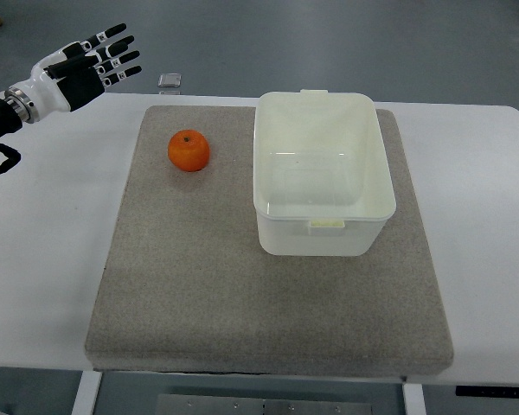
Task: Put orange in box with left hand
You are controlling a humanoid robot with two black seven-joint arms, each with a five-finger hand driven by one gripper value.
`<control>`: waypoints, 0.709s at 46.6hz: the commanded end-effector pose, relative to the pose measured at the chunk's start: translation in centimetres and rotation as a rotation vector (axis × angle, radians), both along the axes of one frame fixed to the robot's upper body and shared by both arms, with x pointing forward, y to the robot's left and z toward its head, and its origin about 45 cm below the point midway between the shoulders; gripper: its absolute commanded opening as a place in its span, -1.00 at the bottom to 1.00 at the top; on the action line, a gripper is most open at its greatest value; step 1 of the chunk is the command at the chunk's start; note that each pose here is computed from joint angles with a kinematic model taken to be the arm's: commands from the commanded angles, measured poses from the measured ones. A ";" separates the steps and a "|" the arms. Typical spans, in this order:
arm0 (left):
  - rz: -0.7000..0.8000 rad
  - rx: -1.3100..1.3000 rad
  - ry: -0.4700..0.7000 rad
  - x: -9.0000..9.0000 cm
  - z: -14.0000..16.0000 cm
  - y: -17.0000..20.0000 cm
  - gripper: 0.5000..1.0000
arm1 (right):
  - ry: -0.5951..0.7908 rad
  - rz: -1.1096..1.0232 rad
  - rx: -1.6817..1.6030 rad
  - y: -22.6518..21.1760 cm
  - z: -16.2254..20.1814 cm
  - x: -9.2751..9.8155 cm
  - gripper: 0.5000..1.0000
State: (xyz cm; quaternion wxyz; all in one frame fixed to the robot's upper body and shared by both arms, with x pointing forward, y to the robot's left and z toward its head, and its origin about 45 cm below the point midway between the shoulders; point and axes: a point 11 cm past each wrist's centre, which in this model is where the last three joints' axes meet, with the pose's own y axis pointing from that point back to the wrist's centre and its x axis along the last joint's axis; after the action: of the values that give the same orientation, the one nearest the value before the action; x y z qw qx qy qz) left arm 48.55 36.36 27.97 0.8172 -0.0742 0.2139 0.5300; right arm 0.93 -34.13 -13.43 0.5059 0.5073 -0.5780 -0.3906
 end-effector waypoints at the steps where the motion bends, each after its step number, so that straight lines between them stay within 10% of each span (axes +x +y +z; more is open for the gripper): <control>1: 0.001 0.001 0.000 0.0 0.0 0.1 0.99 | 0.000 0.000 0.000 0.0 0.0 0.0 0.70; 33: -0.010 0.024 0.000 -0.1 0.0 0.0 0.99 | 0.000 0.000 0.000 0.0 0.0 0.0 0.70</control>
State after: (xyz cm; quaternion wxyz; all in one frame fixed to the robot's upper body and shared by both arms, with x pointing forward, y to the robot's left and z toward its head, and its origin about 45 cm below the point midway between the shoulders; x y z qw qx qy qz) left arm 48.48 36.36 28.05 0.8195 -0.0693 0.2111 0.5283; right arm 0.93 -34.13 -13.43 0.5059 0.5073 -0.5780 -0.3906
